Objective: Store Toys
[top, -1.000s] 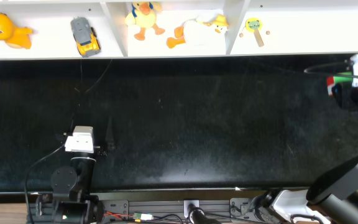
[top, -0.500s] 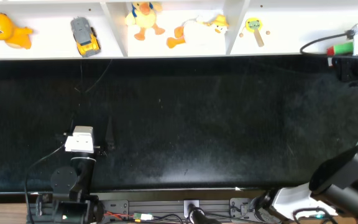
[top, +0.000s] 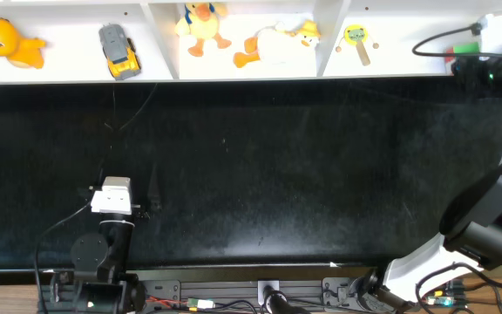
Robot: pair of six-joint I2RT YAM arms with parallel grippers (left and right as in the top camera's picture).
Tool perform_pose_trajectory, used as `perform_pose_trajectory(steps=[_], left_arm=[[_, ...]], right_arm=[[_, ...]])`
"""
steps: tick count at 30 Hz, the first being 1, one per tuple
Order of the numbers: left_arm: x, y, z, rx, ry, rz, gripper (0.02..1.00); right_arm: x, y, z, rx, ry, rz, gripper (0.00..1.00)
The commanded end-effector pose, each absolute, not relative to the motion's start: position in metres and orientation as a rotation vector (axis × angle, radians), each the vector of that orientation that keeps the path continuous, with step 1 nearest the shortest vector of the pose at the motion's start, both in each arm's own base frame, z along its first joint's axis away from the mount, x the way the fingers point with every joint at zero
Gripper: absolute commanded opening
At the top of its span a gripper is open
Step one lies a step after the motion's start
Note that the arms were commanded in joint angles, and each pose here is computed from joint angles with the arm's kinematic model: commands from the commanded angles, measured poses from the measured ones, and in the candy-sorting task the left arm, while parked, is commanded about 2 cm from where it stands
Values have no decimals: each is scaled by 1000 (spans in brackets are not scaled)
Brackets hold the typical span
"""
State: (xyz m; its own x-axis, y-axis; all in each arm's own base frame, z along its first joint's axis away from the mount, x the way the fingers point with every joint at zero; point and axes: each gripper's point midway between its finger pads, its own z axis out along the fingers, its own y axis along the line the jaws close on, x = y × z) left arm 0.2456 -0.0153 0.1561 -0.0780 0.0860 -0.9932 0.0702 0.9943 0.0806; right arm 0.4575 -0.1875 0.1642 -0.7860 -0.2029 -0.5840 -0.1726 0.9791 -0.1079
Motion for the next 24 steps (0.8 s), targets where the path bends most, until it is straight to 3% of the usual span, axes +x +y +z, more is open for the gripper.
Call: perform_pose_trajectory(steps=[1,15,19,20,22,24], left_arm=[[245,-13,156,119,1646,32,998],[245,-13,156,120,1646,32,998],[245,-13,156,119,1646,32,998],[245,-13,156,120,1646,32,998],[245,-13,156,119,1646,32,998],[245,-13,156,120,1646,32,998]], right_arm=[[474,-186,176,-258,2443,-68,356],[489,-186,168,-242,2417,-69,360],[490,-186,169,-243,2412,-72,520],[491,-187,170,-243,2409,-75,599],[492,-187,171,-245,2399,-81,982],[493,-188,172,-245,2393,-85,996]])
